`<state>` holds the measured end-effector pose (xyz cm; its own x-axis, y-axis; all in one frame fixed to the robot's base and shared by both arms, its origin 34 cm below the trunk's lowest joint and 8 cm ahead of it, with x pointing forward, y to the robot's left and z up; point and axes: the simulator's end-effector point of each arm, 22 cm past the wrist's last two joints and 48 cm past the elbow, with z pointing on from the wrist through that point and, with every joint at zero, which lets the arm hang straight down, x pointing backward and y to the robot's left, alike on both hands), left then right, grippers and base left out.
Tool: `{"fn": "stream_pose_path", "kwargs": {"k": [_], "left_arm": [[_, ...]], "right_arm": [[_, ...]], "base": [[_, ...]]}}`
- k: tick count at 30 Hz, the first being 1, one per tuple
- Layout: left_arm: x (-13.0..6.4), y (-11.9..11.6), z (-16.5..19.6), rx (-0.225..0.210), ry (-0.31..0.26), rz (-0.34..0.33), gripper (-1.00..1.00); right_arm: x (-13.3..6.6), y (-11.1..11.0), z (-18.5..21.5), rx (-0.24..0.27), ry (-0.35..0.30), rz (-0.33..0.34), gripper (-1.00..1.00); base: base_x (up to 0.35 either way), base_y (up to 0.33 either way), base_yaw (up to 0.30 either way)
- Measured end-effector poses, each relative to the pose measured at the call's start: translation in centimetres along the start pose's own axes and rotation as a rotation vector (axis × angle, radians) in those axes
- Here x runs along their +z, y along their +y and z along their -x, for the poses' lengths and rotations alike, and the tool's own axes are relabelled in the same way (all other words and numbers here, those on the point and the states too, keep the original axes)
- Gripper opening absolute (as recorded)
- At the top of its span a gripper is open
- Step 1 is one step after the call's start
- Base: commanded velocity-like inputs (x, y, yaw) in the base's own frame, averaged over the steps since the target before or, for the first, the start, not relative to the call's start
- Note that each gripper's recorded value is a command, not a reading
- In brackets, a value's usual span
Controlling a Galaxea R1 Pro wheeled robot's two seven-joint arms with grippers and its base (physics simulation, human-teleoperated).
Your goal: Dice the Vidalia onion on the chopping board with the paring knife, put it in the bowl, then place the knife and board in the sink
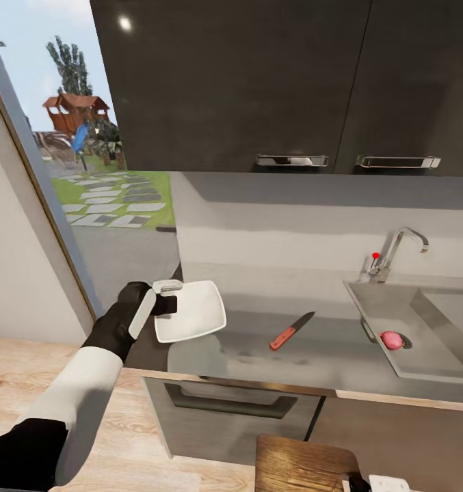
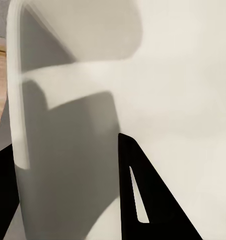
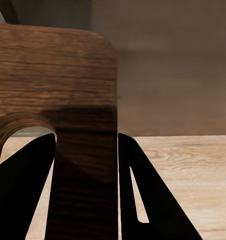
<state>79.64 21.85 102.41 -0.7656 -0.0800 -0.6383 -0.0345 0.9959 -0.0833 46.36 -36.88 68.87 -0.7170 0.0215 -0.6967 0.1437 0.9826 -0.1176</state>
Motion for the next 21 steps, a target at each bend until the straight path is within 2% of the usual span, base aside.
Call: {"fn": "stream_pose_path", "kwargs": {"k": [4, 9, 21], "left_arm": [[0.0, 0.6, 0.1, -0.001, -0.003, 0.009, -1.00], [0.0, 0.7, 0.1, 0.000, -0.004, 0.010, -1.00], [0.1, 0.7, 0.0, 0.000, -0.001, 0.011, -1.00]], "right_arm": [[-0.1, 0.9, -0.4, 0.000, 0.014, 0.013, -1.00], [-0.1, 1.0, -0.5, 0.008, 0.015, 0.010, -1.00], [-0.1, 1.0, -2.0, 0.006, 0.083, 0.012, -1.00]], "base": [[0.000, 0.000, 0.000], [0.000, 0.000, 0.000], [0.000, 0.000, 0.000]]}}
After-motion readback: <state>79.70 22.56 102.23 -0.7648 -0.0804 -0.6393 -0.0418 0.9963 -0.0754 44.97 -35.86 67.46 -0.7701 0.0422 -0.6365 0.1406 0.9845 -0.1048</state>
